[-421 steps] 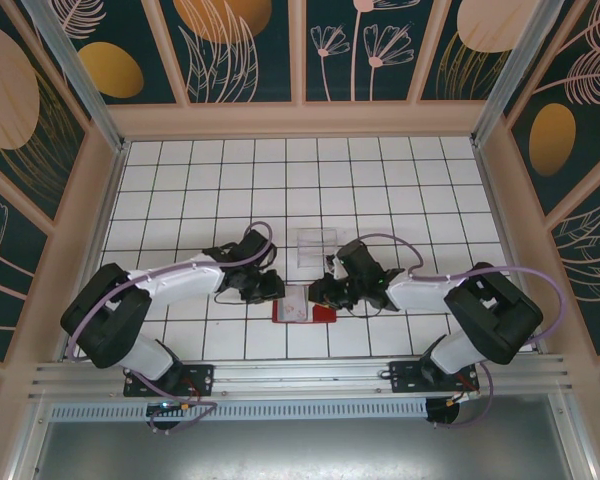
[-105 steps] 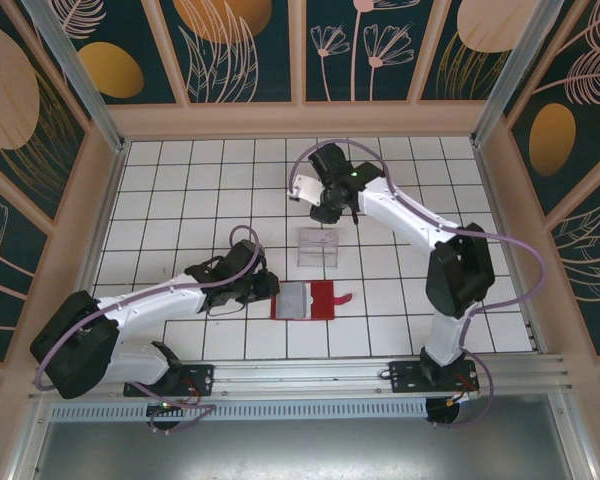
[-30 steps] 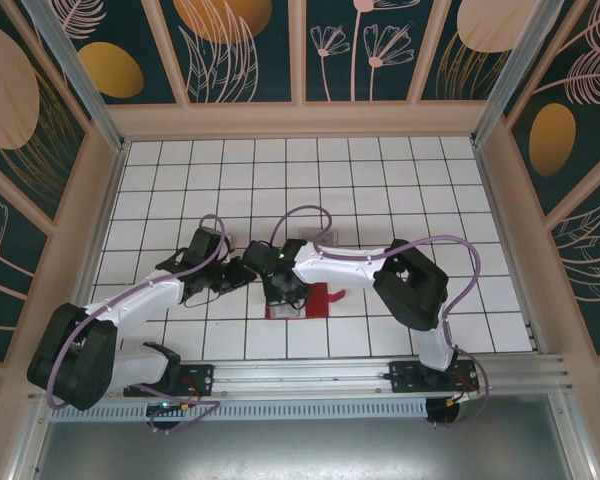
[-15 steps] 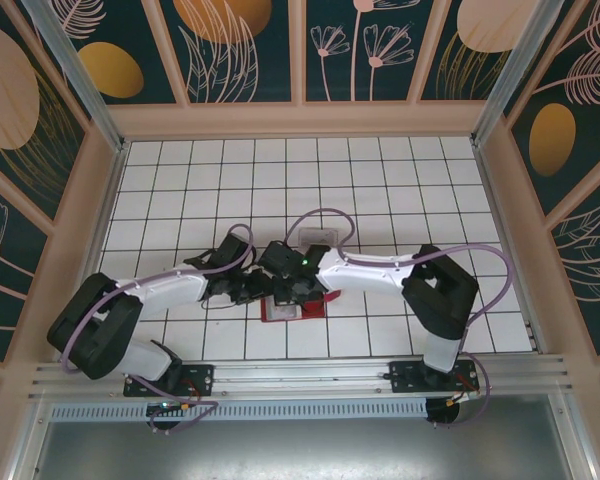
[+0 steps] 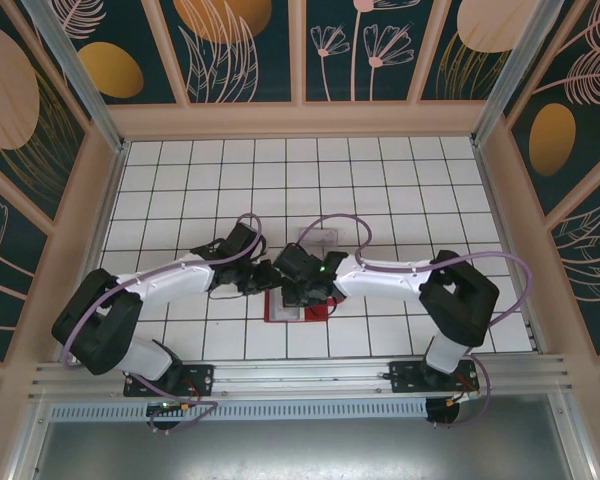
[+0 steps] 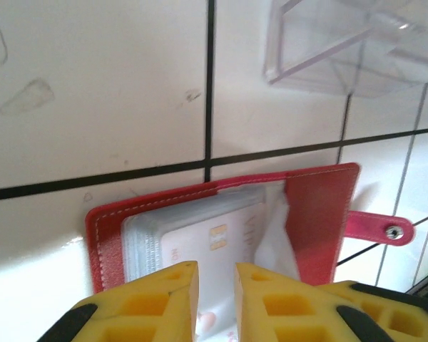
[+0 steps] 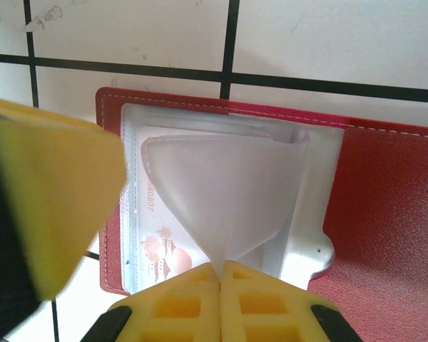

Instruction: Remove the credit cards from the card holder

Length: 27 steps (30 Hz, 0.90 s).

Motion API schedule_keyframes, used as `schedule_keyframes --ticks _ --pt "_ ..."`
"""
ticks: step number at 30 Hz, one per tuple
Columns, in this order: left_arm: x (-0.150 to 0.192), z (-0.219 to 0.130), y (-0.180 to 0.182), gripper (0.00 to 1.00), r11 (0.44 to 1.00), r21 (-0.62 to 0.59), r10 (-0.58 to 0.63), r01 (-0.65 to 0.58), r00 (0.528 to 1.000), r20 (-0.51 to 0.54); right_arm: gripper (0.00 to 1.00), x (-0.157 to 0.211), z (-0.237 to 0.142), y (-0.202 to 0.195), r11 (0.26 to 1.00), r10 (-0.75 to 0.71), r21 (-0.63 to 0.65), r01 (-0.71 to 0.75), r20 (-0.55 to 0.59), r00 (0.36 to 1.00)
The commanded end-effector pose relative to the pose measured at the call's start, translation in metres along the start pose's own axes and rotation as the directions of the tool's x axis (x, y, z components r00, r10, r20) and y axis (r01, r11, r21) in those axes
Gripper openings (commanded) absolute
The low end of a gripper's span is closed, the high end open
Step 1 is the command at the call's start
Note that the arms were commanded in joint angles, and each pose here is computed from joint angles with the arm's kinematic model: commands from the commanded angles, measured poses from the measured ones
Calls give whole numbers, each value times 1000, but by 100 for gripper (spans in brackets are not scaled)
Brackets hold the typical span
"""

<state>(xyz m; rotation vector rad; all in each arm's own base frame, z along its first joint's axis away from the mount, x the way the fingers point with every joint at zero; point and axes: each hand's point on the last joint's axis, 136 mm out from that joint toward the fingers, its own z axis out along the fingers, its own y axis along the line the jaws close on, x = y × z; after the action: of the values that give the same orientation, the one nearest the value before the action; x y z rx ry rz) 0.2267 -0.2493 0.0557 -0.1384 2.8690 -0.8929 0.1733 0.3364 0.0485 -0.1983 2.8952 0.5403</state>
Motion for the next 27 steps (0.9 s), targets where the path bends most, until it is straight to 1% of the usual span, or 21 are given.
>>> schedule_keyframes --ticks 1,4,8,12,20,23,25,27 --pt "3 -6 2 22 1000 -22 -1 1 1000 -9 7 -5 -8 3 998 35 -48 -33 34 999" --pt "10 3 0 21 999 28 -25 26 999 -40 7 -5 -8 -1 997 49 -61 -46 43 998" --pt "17 11 -8 19 992 110 -48 57 996 -80 8 -4 -9 0 992 57 -115 -50 56 997" --pt "22 17 -7 19 992 109 -47 59 993 -113 9 -3 -10 -1 990 56 -136 -46 66 996" --pt "31 27 -12 19 993 105 -27 44 986 -163 11 -4 -14 -5 991 63 -123 -53 79 995" --pt "34 33 -10 19 994 95 -29 47 984 -178 16 -7 -21 -11 993 75 -97 -65 104 992" --pt "33 34 -12 19 995 94 -24 42 983 -183 22 -8 -28 -14 994 80 -87 -70 115 990" --pt "32 34 -16 19 995 96 -16 35 983 -185 28 -13 -38 -18 995 86 -68 -77 151 985"
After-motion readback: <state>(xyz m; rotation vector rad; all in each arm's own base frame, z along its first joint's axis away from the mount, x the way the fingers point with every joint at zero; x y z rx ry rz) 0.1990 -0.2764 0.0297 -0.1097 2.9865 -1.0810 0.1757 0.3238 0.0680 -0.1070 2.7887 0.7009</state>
